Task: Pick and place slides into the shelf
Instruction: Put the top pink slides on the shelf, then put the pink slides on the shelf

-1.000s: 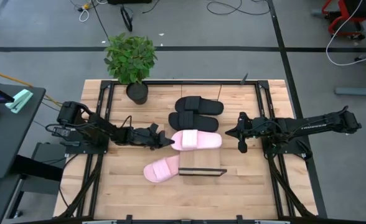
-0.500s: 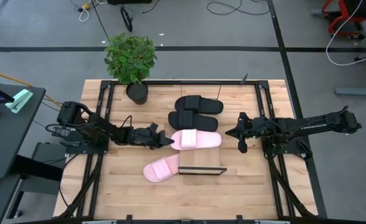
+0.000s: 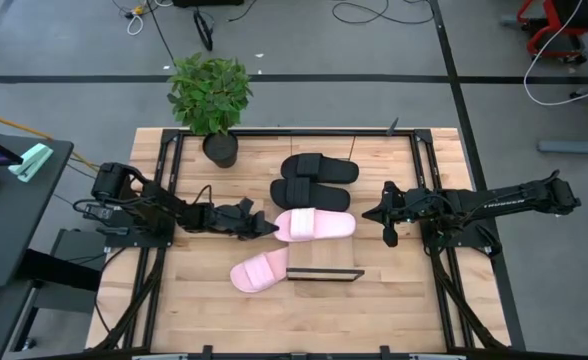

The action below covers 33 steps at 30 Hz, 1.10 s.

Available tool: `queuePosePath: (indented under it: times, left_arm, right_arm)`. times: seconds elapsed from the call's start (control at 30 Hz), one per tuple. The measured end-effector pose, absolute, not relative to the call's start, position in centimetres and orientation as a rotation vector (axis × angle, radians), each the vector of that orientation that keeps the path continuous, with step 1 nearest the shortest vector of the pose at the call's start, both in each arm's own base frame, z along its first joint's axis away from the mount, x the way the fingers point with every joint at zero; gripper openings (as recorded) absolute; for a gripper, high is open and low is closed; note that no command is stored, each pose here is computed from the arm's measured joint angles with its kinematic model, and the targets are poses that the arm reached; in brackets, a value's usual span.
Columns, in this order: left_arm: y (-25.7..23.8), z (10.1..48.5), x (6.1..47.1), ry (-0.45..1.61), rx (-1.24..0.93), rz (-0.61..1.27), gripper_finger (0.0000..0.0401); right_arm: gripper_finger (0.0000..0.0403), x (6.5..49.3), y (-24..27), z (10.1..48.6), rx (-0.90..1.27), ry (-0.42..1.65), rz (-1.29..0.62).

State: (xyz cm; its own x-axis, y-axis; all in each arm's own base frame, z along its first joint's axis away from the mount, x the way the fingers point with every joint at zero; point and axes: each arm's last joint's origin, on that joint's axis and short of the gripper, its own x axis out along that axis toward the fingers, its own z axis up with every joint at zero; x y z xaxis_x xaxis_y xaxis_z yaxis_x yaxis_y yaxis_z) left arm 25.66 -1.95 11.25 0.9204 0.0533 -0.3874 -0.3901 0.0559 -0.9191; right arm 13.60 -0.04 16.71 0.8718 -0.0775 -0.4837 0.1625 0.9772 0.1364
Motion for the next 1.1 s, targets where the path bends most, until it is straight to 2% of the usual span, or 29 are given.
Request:
queuePosePath:
  times: [0.23, 0.43, 0.83, 1.1]
  left_arm:
    - [-1.8, 11.1, 25.5, 0.290, -1.464, 0.347, 0.0219]
    - [-1.7, 11.1, 25.5, 0.289, -1.454, 0.347, 0.0237]
    - [-1.9, 11.6, 25.4, 0.297, -1.431, 0.305, 0.0237]
    - [-1.5, 11.1, 21.1, 0.239, -1.493, 0.403, 0.0229]
  right_arm:
    - [0.0013, 13.6, 0.0, 16.7, 0.176, 0.497, -0.126]
    - [0.0013, 13.6, 0.0, 16.7, 0.179, 0.497, -0.127]
    - [0.0013, 13.6, 0.0, 16.7, 0.193, 0.496, -0.130]
    - [0.0013, 13.5, 0.0, 16.6, 0.201, 0.510, -0.126]
